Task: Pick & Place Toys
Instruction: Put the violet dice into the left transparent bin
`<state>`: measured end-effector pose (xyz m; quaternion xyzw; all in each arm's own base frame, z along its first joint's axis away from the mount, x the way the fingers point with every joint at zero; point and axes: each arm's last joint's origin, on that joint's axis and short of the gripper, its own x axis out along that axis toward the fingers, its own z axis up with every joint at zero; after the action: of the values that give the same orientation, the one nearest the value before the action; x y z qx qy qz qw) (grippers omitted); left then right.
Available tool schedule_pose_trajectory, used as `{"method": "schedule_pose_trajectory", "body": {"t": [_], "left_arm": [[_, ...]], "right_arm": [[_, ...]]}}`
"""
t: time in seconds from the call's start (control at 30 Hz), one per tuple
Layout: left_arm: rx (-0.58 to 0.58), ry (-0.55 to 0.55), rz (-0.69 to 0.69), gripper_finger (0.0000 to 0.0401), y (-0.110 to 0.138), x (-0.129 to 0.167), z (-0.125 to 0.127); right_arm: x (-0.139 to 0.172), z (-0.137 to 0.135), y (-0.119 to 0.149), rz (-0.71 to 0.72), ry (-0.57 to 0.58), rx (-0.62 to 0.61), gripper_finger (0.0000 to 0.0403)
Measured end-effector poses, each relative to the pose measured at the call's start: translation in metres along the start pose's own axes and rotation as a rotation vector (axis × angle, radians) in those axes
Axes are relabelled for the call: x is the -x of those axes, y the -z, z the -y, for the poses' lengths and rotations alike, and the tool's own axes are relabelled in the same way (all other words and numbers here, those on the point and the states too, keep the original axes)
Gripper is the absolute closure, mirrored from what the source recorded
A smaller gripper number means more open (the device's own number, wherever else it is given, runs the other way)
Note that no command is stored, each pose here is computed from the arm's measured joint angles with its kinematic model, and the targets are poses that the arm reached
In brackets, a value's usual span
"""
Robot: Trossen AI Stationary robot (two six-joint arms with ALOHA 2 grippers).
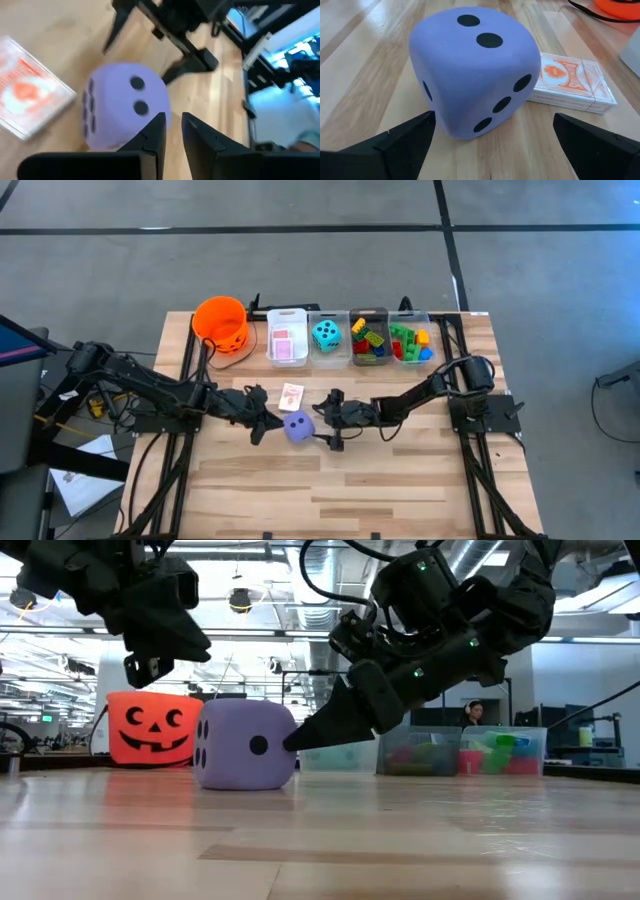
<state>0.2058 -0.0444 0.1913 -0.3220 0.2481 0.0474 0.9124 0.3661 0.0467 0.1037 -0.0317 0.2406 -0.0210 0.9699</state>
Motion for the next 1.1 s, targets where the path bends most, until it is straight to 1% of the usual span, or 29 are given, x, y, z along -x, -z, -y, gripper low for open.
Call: {"method": "schedule_pose_trajectory", "body": {"t": [0.13, 0.27, 0.57, 0.7, 0.8, 0.9, 1.03, 1.1], "left_arm": [[0.040, 0.030, -0.079, 0.0352, 0.006, 0.000, 0.001], [0.029, 0.017, -0.134, 0.0360, 0.015, -0.007, 0.001], [0.012, -0.083, -0.231, 0.0397, 0.033, -0.031, -0.010], [0.017, -0.120, -0.247, 0.0399, 0.037, -0.039, -0.017], [0.021, -0.152, -0.234, 0.0400, 0.033, -0.043, -0.024], [0.010, -0.186, -0.202, 0.0401, 0.027, -0.044, -0.030], [0.011, -0.217, -0.166, 0.0401, 0.019, -0.044, -0.038], [0.010, -0.229, -0.159, 0.0401, 0.016, -0.044, -0.042]], "right_arm": [[0.000, 0.000, 0.001, -0.006, -0.001, 0.001, 0.0003], [0.000, 0.000, 0.000, -0.005, -0.004, 0.001, 0.0003], [0.000, 0.000, 0.000, -0.004, -0.005, 0.044, 0.0003], [0.000, 0.000, 0.000, -0.003, -0.005, 0.048, 0.0003], [0.000, 0.000, 0.000, -0.002, -0.008, 0.072, 0.0003], [0.000, -0.001, 0.000, -0.001, -0.035, 0.102, 0.0003], [0.001, -0.004, 0.000, 0.003, -0.102, 0.134, 0.0003], [0.001, -0.005, 0.000, 0.005, -0.112, 0.147, 0.0003]]}}
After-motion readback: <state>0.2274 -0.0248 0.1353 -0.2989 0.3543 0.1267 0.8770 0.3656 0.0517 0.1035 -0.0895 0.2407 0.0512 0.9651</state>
